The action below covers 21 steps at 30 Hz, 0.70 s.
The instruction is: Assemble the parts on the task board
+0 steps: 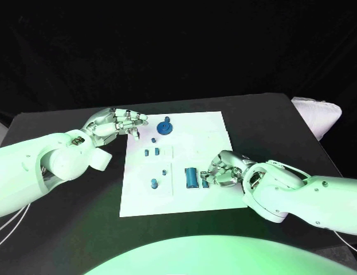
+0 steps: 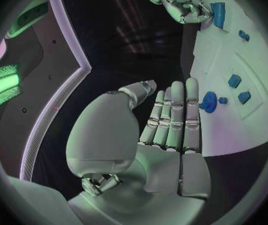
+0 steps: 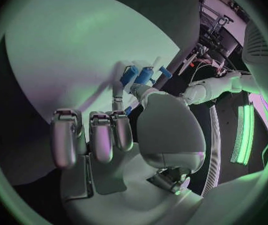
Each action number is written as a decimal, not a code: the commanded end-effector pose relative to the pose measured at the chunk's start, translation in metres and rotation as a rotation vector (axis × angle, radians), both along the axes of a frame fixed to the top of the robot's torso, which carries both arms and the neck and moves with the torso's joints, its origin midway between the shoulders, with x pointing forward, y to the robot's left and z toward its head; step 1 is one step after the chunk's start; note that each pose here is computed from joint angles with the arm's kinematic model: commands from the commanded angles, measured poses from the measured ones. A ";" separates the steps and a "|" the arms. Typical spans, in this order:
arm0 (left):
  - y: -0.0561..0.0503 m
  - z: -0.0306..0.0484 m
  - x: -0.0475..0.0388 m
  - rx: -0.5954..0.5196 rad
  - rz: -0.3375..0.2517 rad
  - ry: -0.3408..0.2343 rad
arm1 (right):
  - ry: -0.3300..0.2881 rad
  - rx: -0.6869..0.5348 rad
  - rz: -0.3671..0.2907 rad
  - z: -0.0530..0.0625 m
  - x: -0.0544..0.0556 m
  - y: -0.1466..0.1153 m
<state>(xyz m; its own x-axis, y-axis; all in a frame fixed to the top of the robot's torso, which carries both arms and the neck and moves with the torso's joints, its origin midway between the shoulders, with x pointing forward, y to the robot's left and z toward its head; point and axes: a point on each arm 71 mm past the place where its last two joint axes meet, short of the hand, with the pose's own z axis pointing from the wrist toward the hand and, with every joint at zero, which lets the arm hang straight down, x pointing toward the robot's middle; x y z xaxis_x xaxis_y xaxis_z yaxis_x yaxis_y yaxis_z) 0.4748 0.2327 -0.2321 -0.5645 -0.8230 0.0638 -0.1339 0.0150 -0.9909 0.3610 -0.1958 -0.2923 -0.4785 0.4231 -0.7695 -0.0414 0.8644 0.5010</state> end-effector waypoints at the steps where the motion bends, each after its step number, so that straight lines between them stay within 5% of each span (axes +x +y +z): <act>1: -0.003 0.0008 -0.0011 -0.015 -0.020 0.003 | 0.032 -0.009 0.012 -0.005 -0.002 0.002; 21: -0.001 0.0004 -0.0008 -0.011 -0.018 0.004 | -0.026 0.134 0.051 0.007 -0.008 -0.007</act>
